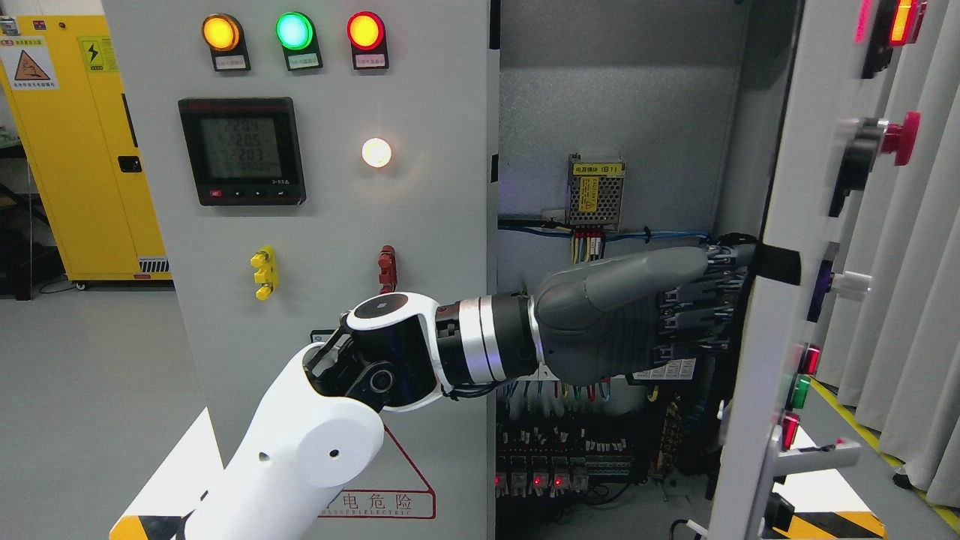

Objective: Open door with both hands
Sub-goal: 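Push the button door outward with the left hand, swinging it wide open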

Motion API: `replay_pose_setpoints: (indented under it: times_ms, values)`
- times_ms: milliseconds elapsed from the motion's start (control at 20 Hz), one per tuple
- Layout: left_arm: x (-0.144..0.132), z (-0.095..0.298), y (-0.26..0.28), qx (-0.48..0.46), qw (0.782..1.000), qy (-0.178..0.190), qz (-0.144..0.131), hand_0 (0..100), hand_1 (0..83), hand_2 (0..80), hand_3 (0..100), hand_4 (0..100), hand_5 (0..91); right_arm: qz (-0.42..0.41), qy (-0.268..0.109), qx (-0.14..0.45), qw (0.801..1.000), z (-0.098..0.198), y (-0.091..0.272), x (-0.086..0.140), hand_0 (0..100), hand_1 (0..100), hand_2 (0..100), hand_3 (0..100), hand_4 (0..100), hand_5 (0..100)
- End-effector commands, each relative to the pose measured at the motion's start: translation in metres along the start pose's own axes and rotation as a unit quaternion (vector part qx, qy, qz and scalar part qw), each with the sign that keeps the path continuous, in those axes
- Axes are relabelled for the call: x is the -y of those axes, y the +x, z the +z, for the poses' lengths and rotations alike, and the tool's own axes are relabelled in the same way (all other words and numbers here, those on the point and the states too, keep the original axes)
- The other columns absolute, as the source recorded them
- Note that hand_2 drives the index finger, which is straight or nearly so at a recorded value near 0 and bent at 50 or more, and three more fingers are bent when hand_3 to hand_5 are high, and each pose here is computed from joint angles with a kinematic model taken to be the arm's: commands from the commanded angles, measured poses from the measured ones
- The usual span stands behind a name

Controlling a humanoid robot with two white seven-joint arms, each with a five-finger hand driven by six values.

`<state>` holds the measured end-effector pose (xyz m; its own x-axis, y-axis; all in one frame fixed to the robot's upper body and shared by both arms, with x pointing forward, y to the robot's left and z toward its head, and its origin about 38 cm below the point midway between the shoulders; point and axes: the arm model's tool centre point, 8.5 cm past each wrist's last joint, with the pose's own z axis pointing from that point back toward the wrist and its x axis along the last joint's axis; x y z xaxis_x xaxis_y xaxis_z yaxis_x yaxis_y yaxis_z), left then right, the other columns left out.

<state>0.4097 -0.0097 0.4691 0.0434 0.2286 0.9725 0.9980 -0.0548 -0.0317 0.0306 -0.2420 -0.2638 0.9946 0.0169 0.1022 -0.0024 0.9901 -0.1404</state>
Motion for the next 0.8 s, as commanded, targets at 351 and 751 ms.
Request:
replay_pose_setpoints:
  times_ms: [351, 751]
  values:
    - [0.035, -0.063, -0.009, -0.012, 0.998, -0.059, 0.000, 12, 55.6, 0.0, 0, 0, 0.0, 0.001, 0.000, -0.002, 1.000, 0.000, -0.002, 0.000, 0, 50, 4, 0, 0, 0]
    - [0.051, -0.085, -0.005, -0.020, 0.997, -0.048, -0.053, 12, 55.6, 0.0, 0, 0, 0.0, 0.000, 0.000, -0.002, 1.000, 0.000, -0.002, 0.000, 0, 50, 4, 0, 0, 0]
